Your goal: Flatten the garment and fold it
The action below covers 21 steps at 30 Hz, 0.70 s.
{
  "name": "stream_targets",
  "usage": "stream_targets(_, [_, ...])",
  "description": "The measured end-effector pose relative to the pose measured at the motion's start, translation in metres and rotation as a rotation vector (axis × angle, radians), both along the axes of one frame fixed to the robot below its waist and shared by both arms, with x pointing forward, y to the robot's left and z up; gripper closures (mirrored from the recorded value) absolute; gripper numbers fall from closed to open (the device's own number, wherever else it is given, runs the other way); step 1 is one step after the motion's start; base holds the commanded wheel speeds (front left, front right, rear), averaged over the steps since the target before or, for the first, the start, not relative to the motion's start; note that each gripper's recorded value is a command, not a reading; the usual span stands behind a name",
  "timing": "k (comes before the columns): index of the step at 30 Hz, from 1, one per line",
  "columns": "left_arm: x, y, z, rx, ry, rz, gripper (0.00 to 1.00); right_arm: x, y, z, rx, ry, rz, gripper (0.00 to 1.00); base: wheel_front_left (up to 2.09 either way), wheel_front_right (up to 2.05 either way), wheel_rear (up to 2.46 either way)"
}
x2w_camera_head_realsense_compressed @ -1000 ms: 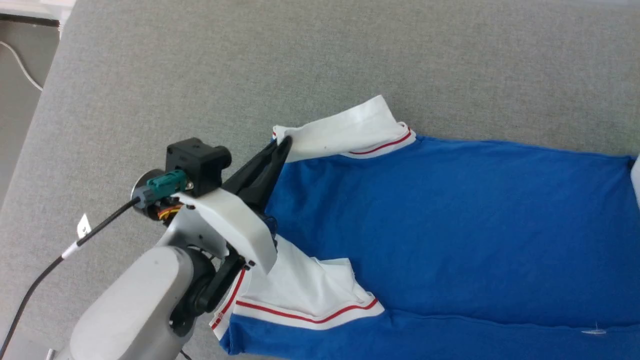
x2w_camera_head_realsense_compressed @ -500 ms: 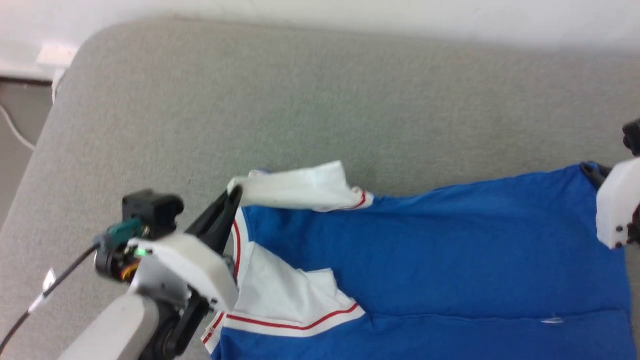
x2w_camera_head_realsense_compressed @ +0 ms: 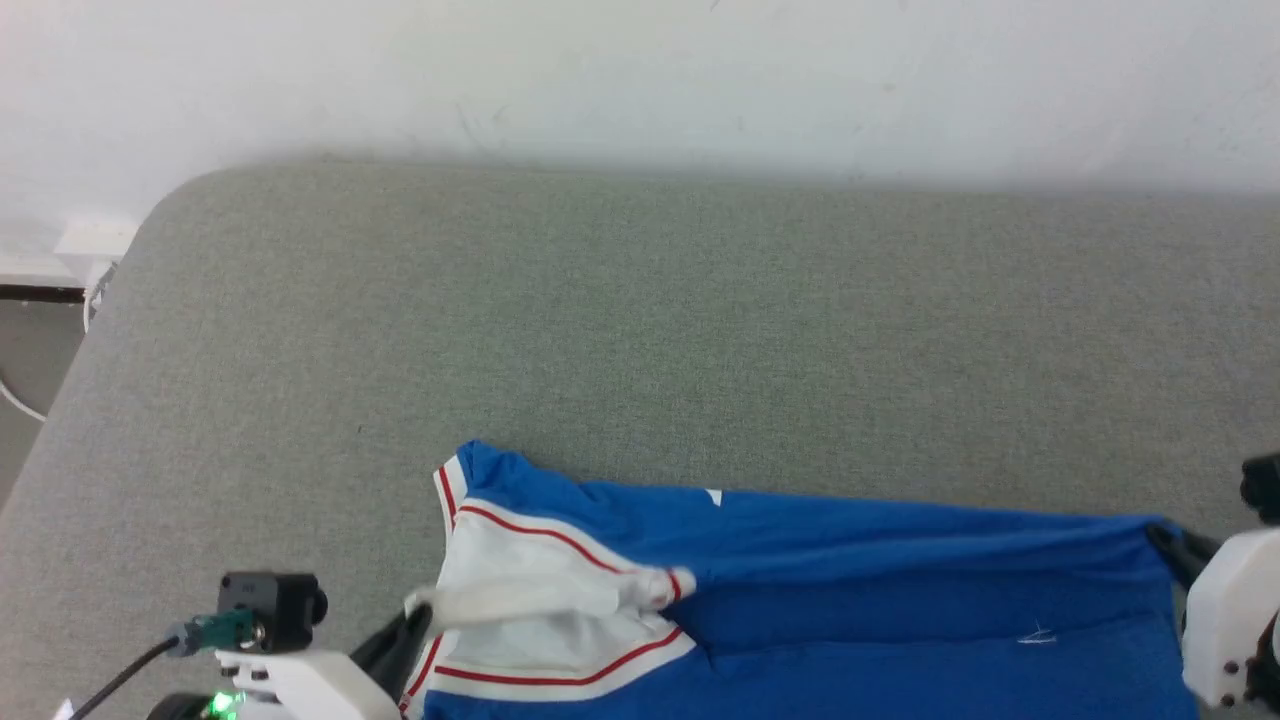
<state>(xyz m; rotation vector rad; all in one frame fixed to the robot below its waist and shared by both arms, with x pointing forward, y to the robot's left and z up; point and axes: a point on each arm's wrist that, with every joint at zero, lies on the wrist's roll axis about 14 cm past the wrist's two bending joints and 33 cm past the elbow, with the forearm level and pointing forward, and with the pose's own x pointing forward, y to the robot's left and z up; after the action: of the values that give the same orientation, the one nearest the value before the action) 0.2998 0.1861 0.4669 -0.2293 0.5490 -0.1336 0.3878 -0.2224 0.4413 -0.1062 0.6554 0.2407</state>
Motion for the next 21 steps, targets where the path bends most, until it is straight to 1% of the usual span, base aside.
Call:
stream_targets(3, [-0.019, 0.0, -0.019, 0.018, 0.106, -0.024, 1.0, -0.019, 0.003, -0.01, 0.016, 0.051, -0.01, 1.0, 0.0, 0.0, 0.0])
stream_targets(5, [-0.028, 0.0, -0.03, 0.029, 0.163, -0.039, 1.0, -0.03, -0.001, -0.021, -0.025, 0.103, -0.007, 1.0, 0.0, 0.0, 0.0])
stream_targets(8, [-0.033, 0.0, -0.04, 0.042, 0.199, -0.049, 1.0, -0.041, -0.008, -0.034, -0.081, 0.163, -0.003, 1.0, 0.0, 0.0, 0.0])
stream_targets(16, [-0.041, -0.019, -0.067, 0.007, 0.283, -0.117, 1.0, -0.058, -0.009, -0.061, -0.135, 0.274, 0.009, 1.0, 0.0, 0.0, 0.0])
stream_targets(18, [-0.04, -0.018, -0.074, 0.018, 0.296, -0.128, 1.0, -0.058, -0.009, -0.064, -0.136, 0.276, 0.009, 1.0, 0.0, 0.0, 0.0])
stream_targets(19, [-0.038, -0.018, -0.076, 0.018, 0.297, -0.125, 0.85, -0.057, -0.009, -0.064, -0.13, 0.272, 0.005, 0.33, 0.0, 0.0, 0.0])
stream_targets(20, [-0.036, -0.018, -0.077, 0.018, 0.294, -0.121, 0.2, -0.055, -0.008, -0.065, -0.124, 0.266, 0.0, 0.0, 0.0, 0.0, 0.0])
stream_targets(21, [-0.033, -0.019, -0.078, 0.014, 0.287, -0.118, 0.0, -0.054, -0.007, -0.065, -0.117, 0.258, -0.004, 0.0, 0.0, 0.0, 0.0])
